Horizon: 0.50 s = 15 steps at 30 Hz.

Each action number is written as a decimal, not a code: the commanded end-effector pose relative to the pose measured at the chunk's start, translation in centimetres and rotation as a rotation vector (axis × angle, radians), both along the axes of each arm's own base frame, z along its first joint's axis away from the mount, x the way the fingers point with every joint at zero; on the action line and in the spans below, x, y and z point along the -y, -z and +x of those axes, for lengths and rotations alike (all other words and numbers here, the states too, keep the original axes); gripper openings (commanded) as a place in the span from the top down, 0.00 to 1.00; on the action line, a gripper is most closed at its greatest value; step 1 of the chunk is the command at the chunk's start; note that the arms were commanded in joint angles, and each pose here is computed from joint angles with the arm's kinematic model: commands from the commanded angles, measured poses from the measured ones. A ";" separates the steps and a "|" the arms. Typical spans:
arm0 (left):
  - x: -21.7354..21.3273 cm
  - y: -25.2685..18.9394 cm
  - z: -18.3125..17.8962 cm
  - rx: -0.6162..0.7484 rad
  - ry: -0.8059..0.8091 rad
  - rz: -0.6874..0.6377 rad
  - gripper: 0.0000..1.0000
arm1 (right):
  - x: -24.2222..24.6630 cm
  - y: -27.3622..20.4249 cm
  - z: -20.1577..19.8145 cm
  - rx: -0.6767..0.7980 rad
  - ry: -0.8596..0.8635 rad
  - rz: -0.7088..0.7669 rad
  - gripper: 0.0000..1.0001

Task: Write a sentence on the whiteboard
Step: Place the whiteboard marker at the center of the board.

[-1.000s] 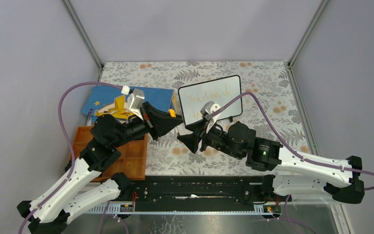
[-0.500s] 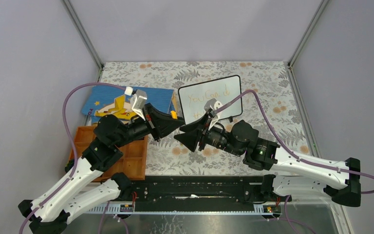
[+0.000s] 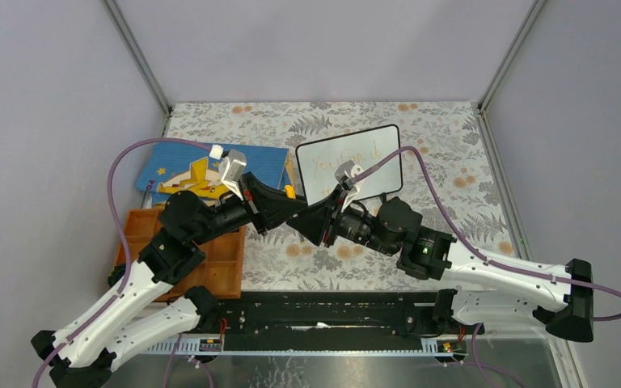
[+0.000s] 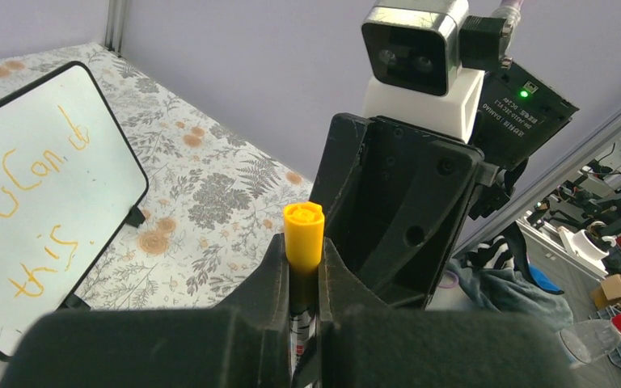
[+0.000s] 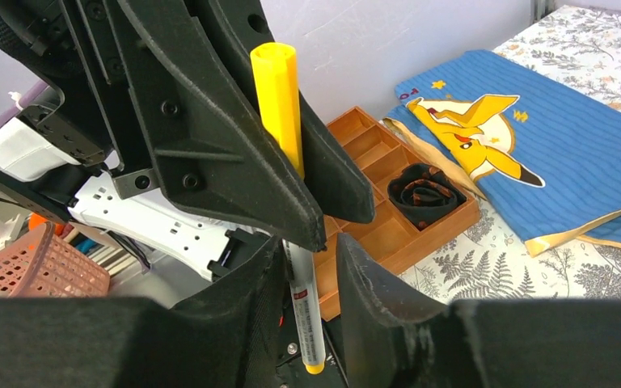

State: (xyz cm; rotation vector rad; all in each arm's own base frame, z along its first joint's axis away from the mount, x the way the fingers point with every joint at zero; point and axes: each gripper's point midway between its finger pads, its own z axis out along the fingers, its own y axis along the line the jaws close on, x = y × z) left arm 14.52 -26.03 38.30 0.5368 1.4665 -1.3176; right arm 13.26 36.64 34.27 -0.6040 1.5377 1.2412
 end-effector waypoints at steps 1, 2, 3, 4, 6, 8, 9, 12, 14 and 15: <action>0.1 -1.1 -0.3 0.037 0.013 -0.044 1.00 | -0.3 -1.6 0.0 0.000 -0.018 0.067 0.66; 0.0 -1.0 -0.3 0.037 0.013 -0.045 1.00 | -0.3 -1.5 0.1 -0.002 -0.018 0.066 0.68; 0.0 -1.0 -0.3 0.036 0.013 -0.044 1.00 | -0.3 -1.3 0.1 -0.004 -0.017 0.062 0.70; 0.0 -0.9 -0.3 0.035 0.010 -0.045 1.00 | -0.3 -1.2 0.1 -0.003 -0.017 0.058 0.71; -0.2 -0.8 -0.2 0.031 0.000 -0.045 1.00 | -0.3 -0.9 0.1 -0.001 -0.016 0.044 0.74; -0.2 -0.6 -0.2 0.026 -0.002 -0.040 1.00 | -0.2 -0.6 0.1 0.003 -0.015 0.030 0.78; -0.2 -0.6 -0.2 0.024 -0.001 -0.039 1.00 | -0.2 -0.5 0.1 0.004 -0.015 0.024 0.81; -0.3 -0.4 -0.2 0.020 -0.009 -0.035 1.00 | -0.1 -0.2 0.1 0.004 -0.014 0.010 0.90; -0.4 -0.4 0.0 0.019 -0.020 -0.036 0.89 | -0.2 -0.1 -0.3 0.009 -0.040 0.005 0.98; -0.5 -0.3 0.0 0.018 -0.024 -0.036 0.82 | -0.2 -0.1 -0.4 0.012 -0.044 0.002 1.00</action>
